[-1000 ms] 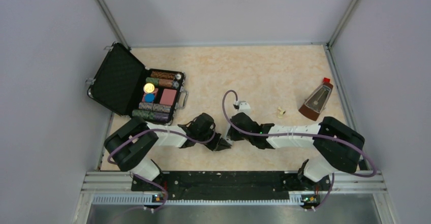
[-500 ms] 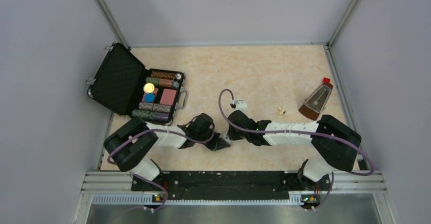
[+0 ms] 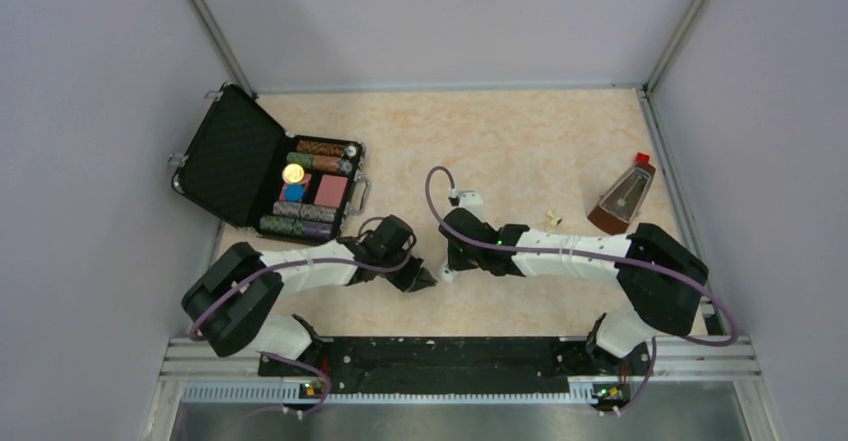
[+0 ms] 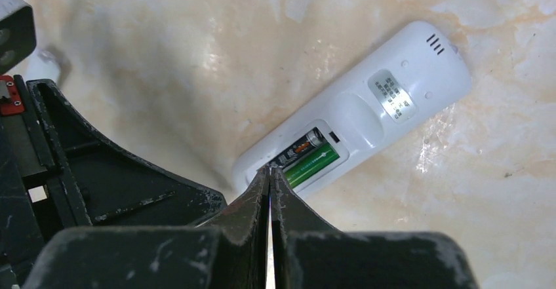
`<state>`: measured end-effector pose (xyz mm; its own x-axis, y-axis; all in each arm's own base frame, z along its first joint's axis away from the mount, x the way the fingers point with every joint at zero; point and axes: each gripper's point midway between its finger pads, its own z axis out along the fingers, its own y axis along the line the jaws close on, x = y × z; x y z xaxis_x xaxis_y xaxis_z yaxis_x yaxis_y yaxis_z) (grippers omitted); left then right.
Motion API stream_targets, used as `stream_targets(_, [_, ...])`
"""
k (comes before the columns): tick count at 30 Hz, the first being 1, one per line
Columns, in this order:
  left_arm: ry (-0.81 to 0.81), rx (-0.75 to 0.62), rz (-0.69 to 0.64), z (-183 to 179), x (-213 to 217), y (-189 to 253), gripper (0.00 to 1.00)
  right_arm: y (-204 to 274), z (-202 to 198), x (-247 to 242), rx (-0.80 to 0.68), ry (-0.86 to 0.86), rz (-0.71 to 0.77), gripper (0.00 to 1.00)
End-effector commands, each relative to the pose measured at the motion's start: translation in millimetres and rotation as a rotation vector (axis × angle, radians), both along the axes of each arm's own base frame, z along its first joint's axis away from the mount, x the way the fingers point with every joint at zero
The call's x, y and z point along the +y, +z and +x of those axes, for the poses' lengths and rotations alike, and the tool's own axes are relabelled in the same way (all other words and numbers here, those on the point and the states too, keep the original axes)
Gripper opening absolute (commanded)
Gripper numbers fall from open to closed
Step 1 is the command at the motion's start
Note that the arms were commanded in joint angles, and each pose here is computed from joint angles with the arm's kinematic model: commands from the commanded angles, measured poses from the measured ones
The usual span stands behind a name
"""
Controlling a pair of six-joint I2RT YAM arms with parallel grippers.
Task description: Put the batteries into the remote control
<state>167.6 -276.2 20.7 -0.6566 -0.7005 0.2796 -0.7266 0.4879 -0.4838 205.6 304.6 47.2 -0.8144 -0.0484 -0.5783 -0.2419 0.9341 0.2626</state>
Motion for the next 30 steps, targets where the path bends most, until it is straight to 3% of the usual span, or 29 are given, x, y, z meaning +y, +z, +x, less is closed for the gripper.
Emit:
stream_targets(1, [-0.054,-0.172,0.195,20,28,29,0.14,52,10,10,-0.055,-0.038,0.063,0.05])
stream_targets(10, [0.079,-0.487,0.575,37,136,106,0.24,57,20,21,-0.03,-0.133,0.094,0.32])
stream_targets(16, [0.199,-0.78,0.695,33,205,189,0.31,69,20,81,-0.008,-0.139,0.162,0.5])
stream_targets(22, [0.244,-0.969,0.726,19,242,249,0.4,45,10,139,0.091,-0.24,0.18,0.53])
stream_targets(30, [0.268,-1.02,0.764,1,271,268,0.41,19,1,178,0.113,-0.401,0.07,0.56])
